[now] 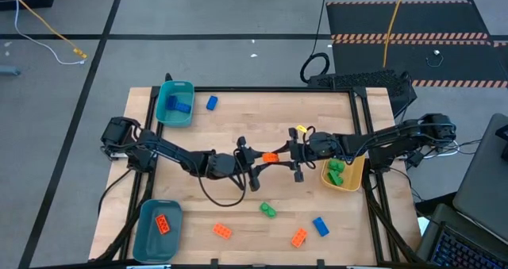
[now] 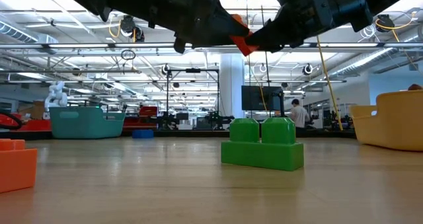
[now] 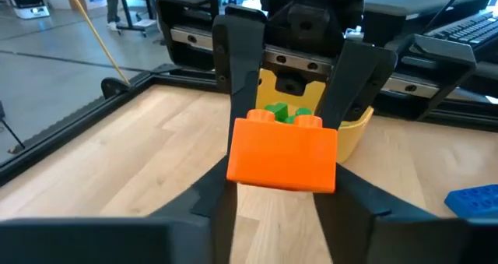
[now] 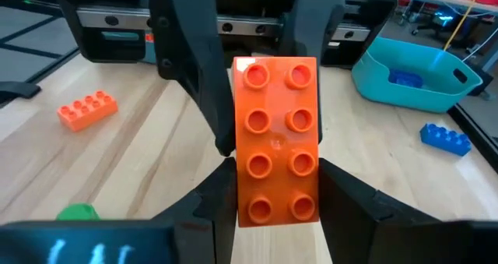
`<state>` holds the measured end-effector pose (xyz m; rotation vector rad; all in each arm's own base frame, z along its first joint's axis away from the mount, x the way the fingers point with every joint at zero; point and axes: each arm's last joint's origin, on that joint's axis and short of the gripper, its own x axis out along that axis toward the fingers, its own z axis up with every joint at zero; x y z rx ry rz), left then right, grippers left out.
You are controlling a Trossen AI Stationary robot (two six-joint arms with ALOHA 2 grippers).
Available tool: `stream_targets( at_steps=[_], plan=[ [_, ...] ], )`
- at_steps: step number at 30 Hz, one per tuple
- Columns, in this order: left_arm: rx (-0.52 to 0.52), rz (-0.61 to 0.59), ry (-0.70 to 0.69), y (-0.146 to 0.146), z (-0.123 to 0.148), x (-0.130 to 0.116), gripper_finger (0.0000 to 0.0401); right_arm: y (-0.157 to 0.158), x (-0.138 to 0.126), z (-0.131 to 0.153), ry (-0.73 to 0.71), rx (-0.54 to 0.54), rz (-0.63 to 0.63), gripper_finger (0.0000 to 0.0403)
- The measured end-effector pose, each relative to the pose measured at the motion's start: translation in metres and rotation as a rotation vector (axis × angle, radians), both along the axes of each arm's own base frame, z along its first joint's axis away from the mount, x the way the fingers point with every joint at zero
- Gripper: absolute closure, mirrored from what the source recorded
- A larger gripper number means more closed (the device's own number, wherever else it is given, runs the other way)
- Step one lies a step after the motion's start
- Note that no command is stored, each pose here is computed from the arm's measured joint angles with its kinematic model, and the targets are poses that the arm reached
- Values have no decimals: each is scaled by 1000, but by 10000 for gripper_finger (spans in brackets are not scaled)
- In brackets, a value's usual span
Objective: Sort & place blocks by color
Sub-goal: Put the orange game piece into the dark blue bin
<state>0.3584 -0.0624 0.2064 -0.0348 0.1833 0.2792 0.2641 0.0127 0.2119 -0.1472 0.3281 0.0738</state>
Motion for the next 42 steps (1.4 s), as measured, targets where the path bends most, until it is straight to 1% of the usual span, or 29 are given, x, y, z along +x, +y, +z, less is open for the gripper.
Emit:
stream_targets(
  at_steps=[2, 10, 12, 15, 17, 20, 23, 26, 29, 34, 37, 39, 42],
  plan=[
    [-6, -1, 2, -1, 0, 0, 272, 0, 0, 0, 1, 1, 0, 272],
    [-21, -2, 0, -1, -1, 0, 272, 0, 0, -1, 7, 24, -5, 272],
    [-26, -2, -1, -1, -1, 0, 265, 0, 0, -1, 9, 28, -5, 267],
    [-30, 0, -2, -1, -1, 0, 245, 0, 0, -1, 9, 36, -12, 226],
    [-30, 2, 0, -1, -1, 0, 243, 0, 0, -1, 12, 52, -21, 195],
    [-24, 0, -2, -1, 1, -1, 256, 0, -1, -2, 21, 63, -27, 163],
    [-26, 2, -25, 1, 10, -4, 269, 0, -1, -3, 36, 63, -27, 148],
    [-34, 3, -64, 2, 23, -8, 269, 0, -2, -5, 57, 61, -28, 143],
    [-43, 5, -45, 3, 31, -15, 269, 0, -3, -8, 89, 59, -29, 142],
    [-122, 10, 61, -2, 37, -32, 256, -1, -6, -14, 155, 23, -23, 141],
    [-167, 3, 121, -10, 36, -41, 260, -2, -7, -15, 174, -20, -37, 141],
    [-187, -21, 148, -17, 36, -46, 267, -5, -7, -16, 182, -56, -67, 141],
    [-209, -120, 179, -28, 37, -51, 269, -11, -8, -18, 201, -80, -118, 141]
  ],
)
